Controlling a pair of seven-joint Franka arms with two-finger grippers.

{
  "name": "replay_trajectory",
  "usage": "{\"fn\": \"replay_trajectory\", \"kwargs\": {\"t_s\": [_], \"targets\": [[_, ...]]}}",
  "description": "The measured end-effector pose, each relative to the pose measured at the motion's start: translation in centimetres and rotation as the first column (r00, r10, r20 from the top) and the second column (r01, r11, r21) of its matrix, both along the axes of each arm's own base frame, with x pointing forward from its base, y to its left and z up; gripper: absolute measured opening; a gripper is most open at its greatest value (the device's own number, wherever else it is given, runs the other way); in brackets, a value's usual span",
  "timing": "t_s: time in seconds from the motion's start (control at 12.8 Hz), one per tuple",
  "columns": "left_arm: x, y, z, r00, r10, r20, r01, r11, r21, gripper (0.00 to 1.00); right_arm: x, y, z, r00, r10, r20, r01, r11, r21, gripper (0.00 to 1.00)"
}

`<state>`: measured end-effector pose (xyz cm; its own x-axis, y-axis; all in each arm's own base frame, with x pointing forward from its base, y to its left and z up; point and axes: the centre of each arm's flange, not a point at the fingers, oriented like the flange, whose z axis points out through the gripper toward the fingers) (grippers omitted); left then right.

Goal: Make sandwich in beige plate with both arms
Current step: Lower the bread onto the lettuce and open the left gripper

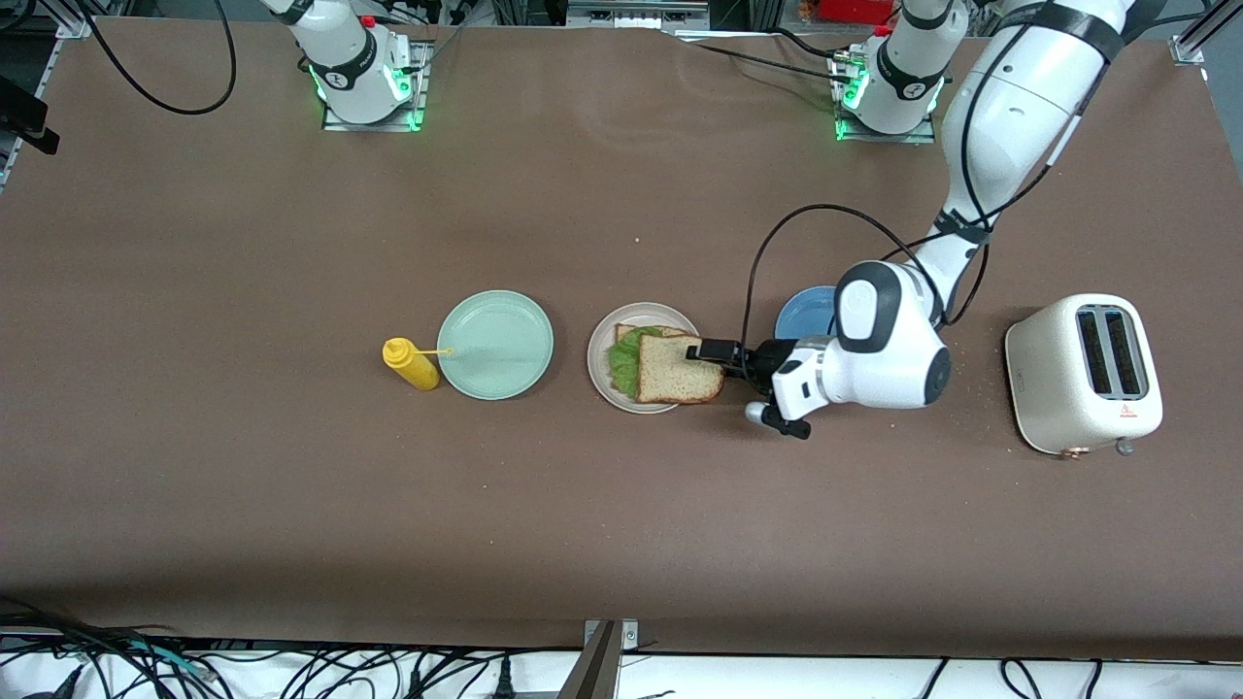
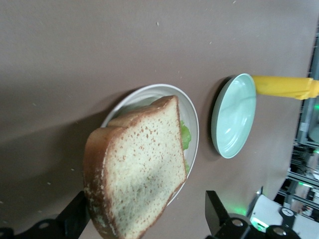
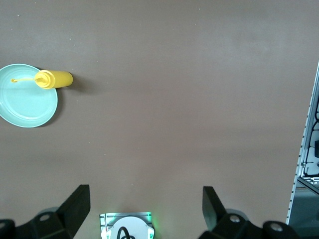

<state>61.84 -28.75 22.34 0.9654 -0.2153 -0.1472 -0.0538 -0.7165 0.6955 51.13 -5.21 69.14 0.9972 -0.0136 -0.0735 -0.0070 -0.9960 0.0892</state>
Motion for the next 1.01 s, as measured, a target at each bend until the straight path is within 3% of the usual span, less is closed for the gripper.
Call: {"fn": "replay_trajectory", "kwargs": {"t_s": [0.23, 0.55, 0.7, 1.01], "targets": [[-1.3, -3.2, 0.9, 1.0, -0.008, -0.007, 0.008, 0.995, 0.101, 1.0, 0.0, 0.0, 0.0, 1.0, 0.0, -0.001, 0.0, 1.0, 0.0, 1.0], [-0.7, -1.8, 1.5, 0.995, -0.076, 0.062, 0.06, 0.97, 0.235, 1.0, -0.1, 0.1, -0.1, 1.0, 0.001, -0.011, -0.001, 1.0, 0.001, 1.0], [-0.6, -1.6, 1.9, 0.996, -0.06, 0.064, 0.038, 0.951, 0.308, 1.0, -0.3, 0.2, -0.2, 1.0, 0.001, -0.024, -0.001, 1.0, 0.002, 1.0], [-1.2, -2.9, 2.8, 0.998, -0.028, 0.055, 0.007, 0.939, 0.343, 1.0, -0.3, 0.2, -0.3, 0.999, 0.001, -0.032, -0.001, 1.0, 0.003, 1.0]]}}
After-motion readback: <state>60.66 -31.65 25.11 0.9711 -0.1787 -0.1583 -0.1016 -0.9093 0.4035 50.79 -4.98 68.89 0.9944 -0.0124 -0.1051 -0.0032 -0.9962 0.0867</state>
